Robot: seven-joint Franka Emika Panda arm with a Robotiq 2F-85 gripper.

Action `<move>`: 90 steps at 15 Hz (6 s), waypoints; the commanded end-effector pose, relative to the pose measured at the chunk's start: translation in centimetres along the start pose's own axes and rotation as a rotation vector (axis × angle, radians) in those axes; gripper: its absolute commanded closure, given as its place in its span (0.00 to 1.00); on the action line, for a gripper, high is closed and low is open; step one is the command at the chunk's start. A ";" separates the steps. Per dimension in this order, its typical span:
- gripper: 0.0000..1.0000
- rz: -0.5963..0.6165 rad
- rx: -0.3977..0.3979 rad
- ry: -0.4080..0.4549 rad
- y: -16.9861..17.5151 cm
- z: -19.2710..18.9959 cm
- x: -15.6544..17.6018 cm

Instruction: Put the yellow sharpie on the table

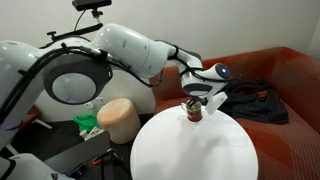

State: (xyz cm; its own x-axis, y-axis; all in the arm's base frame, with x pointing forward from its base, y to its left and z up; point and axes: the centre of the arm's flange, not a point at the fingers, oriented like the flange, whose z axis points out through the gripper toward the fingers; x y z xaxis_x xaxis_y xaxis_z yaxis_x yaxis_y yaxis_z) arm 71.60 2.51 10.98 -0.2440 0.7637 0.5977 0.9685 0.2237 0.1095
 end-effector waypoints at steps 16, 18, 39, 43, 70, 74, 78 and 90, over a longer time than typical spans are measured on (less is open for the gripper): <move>0.95 -0.001 0.037 0.059 -3.4 -5.5 4.6; 0.95 -0.012 0.042 0.076 -4.0 -6.5 5.3; 0.95 0.002 0.070 -0.126 -18.7 -7.8 11.0; 0.95 0.028 0.004 -0.224 -19.8 -6.1 10.1; 0.53 0.213 -0.094 -0.539 -18.6 1.3 4.4; 0.24 0.217 -0.074 -0.560 -17.9 1.6 4.8; 0.00 0.218 -0.076 -0.575 -17.8 1.1 5.4; 0.00 0.203 -0.130 -0.582 -20.2 -2.9 8.8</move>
State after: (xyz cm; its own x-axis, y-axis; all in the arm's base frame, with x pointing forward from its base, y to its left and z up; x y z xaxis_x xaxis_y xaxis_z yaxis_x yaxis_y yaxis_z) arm 52.24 3.23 13.56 -0.0317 0.9937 0.1074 0.9932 0.0193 0.1149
